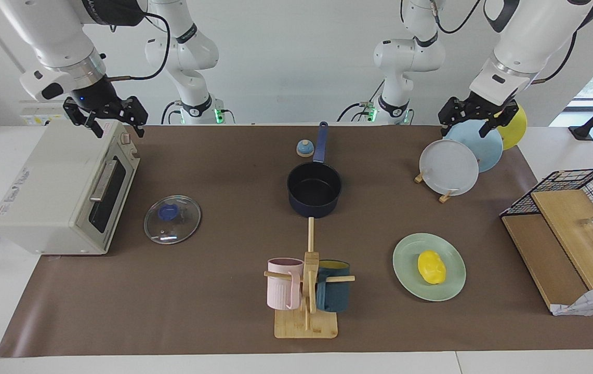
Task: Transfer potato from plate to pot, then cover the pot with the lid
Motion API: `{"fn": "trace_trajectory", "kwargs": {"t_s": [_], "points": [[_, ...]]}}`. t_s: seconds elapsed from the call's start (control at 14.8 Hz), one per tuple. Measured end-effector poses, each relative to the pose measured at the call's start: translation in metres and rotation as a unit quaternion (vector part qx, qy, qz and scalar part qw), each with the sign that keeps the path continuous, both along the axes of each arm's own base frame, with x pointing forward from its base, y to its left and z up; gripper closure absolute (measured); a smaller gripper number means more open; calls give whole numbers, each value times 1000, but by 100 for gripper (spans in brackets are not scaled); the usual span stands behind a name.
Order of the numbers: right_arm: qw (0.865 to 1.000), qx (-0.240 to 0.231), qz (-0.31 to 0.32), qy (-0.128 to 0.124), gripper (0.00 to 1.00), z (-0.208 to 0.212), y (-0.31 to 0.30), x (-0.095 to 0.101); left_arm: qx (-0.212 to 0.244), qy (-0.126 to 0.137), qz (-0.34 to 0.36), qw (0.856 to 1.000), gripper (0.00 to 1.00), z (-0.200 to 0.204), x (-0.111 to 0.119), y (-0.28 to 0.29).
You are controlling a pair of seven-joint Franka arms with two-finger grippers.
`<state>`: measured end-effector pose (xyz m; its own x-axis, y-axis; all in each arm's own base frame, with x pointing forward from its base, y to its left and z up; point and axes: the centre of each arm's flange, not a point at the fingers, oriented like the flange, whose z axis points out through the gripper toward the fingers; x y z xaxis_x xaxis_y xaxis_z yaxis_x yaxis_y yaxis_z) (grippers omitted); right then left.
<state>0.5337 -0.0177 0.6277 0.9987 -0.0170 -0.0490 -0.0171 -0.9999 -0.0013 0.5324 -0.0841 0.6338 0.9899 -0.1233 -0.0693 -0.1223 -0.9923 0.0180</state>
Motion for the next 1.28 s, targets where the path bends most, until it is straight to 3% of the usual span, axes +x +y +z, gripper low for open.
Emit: {"fn": "trace_trajectory", "kwargs": {"t_s": [0.88,1.08,1.28], "points": [[1000,0,5,1,0,-1,5,0,0,2,-6,1000,0,-1,-1,-7],[1000,0,7,-10,0,-1,7,3,1,6,-5,1000,0,-5,-2,-5],[1000,0,8,-5,0,-13,8,4,-1,-5,-3,1000,0,-4,0,-4]]}}
